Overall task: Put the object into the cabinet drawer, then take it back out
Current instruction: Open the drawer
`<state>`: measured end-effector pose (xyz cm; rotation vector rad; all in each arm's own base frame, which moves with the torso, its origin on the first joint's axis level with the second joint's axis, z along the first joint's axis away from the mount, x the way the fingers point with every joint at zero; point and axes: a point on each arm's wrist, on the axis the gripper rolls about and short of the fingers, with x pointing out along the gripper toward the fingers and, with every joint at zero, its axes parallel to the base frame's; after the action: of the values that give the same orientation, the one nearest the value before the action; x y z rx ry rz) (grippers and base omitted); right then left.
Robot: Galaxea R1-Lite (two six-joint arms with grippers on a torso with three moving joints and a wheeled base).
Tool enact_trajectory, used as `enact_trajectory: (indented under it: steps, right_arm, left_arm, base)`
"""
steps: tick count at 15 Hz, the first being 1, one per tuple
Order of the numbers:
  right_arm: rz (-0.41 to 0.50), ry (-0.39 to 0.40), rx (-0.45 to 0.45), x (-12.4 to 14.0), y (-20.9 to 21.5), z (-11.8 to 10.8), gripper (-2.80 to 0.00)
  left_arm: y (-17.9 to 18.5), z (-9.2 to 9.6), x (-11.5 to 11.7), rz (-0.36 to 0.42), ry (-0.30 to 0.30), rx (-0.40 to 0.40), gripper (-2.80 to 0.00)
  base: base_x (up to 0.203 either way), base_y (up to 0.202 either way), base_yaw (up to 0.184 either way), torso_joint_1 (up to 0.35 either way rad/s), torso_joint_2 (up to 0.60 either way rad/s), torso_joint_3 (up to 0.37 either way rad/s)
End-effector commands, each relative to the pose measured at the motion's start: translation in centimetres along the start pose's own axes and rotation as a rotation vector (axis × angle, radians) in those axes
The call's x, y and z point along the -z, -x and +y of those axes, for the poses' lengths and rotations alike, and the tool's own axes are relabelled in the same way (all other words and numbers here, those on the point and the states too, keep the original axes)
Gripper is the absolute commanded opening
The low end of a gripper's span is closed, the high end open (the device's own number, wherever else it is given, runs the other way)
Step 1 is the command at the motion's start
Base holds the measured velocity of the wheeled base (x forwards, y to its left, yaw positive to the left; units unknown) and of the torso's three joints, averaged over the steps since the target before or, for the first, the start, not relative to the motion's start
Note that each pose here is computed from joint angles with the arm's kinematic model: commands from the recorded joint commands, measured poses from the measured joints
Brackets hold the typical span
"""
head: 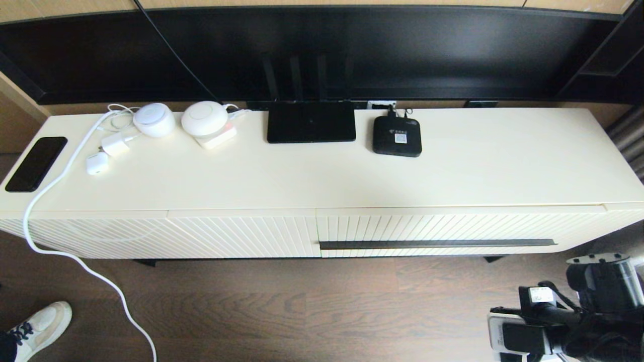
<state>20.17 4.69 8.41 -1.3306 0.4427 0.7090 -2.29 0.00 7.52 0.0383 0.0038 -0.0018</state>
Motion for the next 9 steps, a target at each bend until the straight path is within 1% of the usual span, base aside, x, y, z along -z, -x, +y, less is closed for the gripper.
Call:
enact_trajectory:
  steps: [1,2,6,9]
  right_arm:
    - [-0.012,0.024,-0.041,0.1,-1.2,0.2,-2.8]
    - [-0.024,0.052,-0.036,0.1,-1.6,0.1,0.0]
    - [-0.053,0.083,-0.019,-0.1,-2.7,-0.7,0.0]
    - [-0.049,0.091,-0.045,0.2,-3.8,-0.6,0.0]
  left_arm:
    - [0.0,0.0,0.0,0.0,0.0,0.0,-2.8]
    - [0.0,0.0,0.0,0.0,0.0,0.0,-2.8]
    - [0.0,0.0,0.0,0.0,0.0,0.0,-2.8]
    - [0.0,0.0,0.0,0.001,0.0,0.0,-2.8]
  base:
    - [0.0,0.0,0.0,0.0,0.0,0.0]
    - [0.0,0.0,0.0,0.0,0.0,0.0]
    - [0.0,0.0,0.0,0.0,0.0,0.0]
    - [0.0,0.0,0.0,0.0,0.0,0.0]
